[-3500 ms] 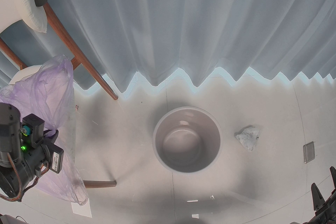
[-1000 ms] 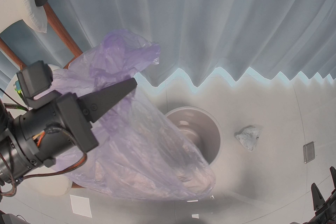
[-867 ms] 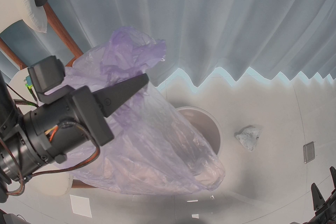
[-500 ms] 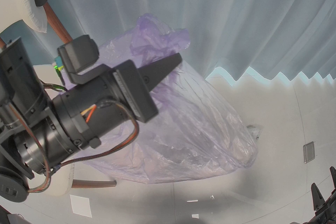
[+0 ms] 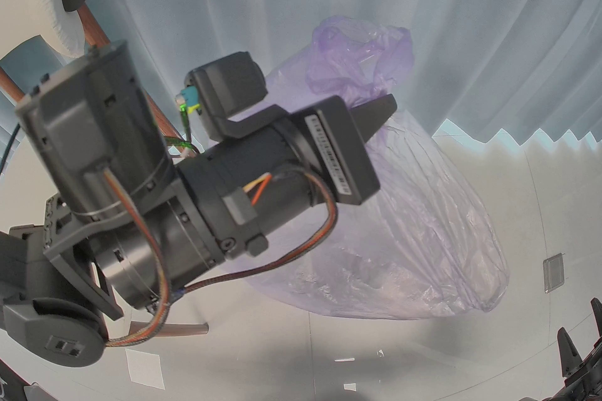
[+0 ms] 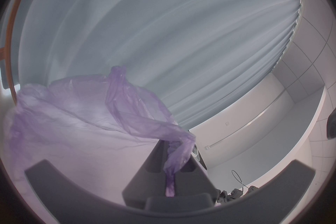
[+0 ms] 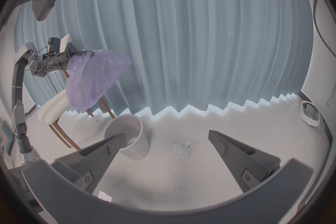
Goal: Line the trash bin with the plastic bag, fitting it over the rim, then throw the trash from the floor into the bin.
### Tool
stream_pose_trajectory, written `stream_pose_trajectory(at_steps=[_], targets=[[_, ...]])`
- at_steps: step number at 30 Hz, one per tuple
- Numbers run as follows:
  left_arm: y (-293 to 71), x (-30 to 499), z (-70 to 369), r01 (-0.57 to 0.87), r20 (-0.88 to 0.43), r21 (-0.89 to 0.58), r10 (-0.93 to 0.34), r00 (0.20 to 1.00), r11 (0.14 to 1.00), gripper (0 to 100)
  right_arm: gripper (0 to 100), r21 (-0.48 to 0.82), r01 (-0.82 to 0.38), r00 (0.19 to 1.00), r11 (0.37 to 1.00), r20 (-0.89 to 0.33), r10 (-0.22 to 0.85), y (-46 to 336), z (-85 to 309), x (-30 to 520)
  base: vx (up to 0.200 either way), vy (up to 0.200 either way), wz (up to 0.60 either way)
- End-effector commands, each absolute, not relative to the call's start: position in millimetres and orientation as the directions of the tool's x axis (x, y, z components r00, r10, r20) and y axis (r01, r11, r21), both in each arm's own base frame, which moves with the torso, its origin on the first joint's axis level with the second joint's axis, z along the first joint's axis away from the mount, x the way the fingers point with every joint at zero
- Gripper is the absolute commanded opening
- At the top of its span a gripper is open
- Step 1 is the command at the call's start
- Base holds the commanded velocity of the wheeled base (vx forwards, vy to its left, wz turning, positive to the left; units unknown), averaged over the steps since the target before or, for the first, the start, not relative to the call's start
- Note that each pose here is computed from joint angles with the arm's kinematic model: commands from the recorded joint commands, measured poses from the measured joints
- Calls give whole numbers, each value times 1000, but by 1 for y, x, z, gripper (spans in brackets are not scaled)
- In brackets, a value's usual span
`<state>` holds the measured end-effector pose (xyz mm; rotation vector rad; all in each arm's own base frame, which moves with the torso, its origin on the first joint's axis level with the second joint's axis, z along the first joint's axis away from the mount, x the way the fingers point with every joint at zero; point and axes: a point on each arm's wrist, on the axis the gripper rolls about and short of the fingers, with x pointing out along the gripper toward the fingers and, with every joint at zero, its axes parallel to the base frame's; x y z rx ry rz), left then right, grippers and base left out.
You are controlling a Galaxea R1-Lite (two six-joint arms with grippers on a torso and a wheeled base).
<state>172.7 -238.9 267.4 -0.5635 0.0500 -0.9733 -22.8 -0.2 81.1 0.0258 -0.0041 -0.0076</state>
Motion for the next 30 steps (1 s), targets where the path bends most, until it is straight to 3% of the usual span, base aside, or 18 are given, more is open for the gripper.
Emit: stream_pose_trajectory(at_steps=[1,11,20,30], targets=[[-251,178,258,764,179,-476,-803,569,436,0,100,26,6,1000,1000,3,-6,0,76,-23,0,0,0],[-258,189,238,738,113,-481,-801,588,474,0,100,26,8,1000,1000,3,-8,0,76,-23,0,0,0],[-253,210,207,677,12,-471,-763,646,565,0,100,26,8,1000,1000,5,-8,0,76,-23,0,0,0],[-252,212,199,657,-17,-470,-750,661,590,0,100,26,8,1000,1000,5,-8,0,76,-23,0,0,0]])
